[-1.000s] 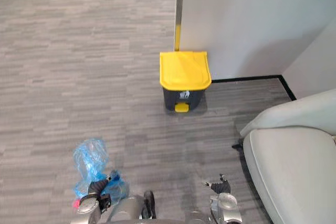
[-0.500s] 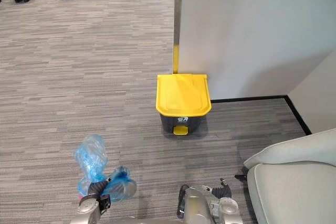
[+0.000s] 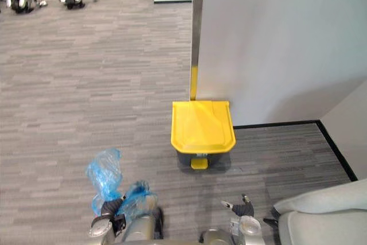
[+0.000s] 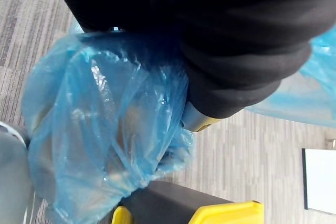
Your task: Gather rubbish on tea table into small bin, then transfer packed bag to large trash can.
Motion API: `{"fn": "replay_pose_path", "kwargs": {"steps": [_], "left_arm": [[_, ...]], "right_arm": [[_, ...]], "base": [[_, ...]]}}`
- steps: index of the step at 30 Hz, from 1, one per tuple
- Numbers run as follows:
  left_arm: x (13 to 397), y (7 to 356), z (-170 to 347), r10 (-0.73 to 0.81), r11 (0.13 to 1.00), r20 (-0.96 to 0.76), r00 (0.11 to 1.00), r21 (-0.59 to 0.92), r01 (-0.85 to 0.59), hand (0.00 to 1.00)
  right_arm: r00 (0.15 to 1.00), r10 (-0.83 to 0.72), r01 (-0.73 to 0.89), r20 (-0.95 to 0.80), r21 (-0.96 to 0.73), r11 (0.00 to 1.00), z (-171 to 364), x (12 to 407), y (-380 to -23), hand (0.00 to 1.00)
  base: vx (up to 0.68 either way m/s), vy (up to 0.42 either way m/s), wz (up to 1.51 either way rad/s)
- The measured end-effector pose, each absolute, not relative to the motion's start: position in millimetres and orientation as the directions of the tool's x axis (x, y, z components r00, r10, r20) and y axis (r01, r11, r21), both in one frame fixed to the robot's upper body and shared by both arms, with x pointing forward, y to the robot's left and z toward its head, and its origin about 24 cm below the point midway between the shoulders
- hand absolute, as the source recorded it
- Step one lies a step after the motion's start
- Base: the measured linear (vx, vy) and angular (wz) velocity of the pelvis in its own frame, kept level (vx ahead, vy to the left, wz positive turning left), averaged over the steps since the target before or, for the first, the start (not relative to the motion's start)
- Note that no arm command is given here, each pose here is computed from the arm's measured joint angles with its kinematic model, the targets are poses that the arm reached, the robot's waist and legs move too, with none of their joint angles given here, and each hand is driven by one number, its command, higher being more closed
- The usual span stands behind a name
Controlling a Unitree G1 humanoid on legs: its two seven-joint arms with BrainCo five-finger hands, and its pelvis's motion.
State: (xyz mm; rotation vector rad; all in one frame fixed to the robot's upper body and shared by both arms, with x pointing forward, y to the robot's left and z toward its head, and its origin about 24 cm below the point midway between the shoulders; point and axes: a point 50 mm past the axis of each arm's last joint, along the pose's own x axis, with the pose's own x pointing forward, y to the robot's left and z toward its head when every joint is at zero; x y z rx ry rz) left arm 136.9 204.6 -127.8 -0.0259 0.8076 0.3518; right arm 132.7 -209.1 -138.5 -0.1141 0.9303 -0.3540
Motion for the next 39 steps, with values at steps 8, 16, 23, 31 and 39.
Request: {"fn": "replay_pose_path", "kwargs": {"steps": [8, 16, 23, 31, 39], "left_arm": [[131.6, 211.6, -132.4, 0.295, 0.949, -0.733, 0.613, 0.15, -0.278, 1.0], [126.9, 209.3, -138.7, 0.281, 0.953, -0.761, 0.585, 0.151, -0.262, 1.0], [122.8, 203.8, -141.3, 0.274, 0.953, -0.772, 0.573, 0.139, -0.268, 1.0], [114.7, 210.8, -144.6, 0.287, 0.95, -0.789, 0.544, 0.162, -0.267, 1.0], [112.7, 226.0, -142.2, 0.316, 0.945, -0.781, 0.54, 0.205, -0.256, 1.0]], "right_arm": [[0.54, -0.328, 0.22, -0.775, -0.246, 0.944, -140.9, 139.7, -203.5, 0.0], [0.526, -0.345, 0.175, -0.778, -0.297, 0.939, -141.5, 139.8, -215.7, 0.0], [0.483, -0.365, 0.19, -0.796, -0.312, 0.931, -146.0, 123.0, -222.5, 0.0], [0.463, -0.364, 0.186, -0.808, -0.313, 0.931, -148.6, 118.6, -223.2, 0.0], [0.454, -0.381, 0.18, -0.805, -0.336, 0.925, -147.8, 118.5, -232.6, 0.0]], "base": [[0.23, 0.117, -0.26], [0.08, -0.114, 0.0], [-0.01, -0.072, -0.02], [0.04, 0.046, 0.06], [-0.01, 0.009, 0.12]]}}
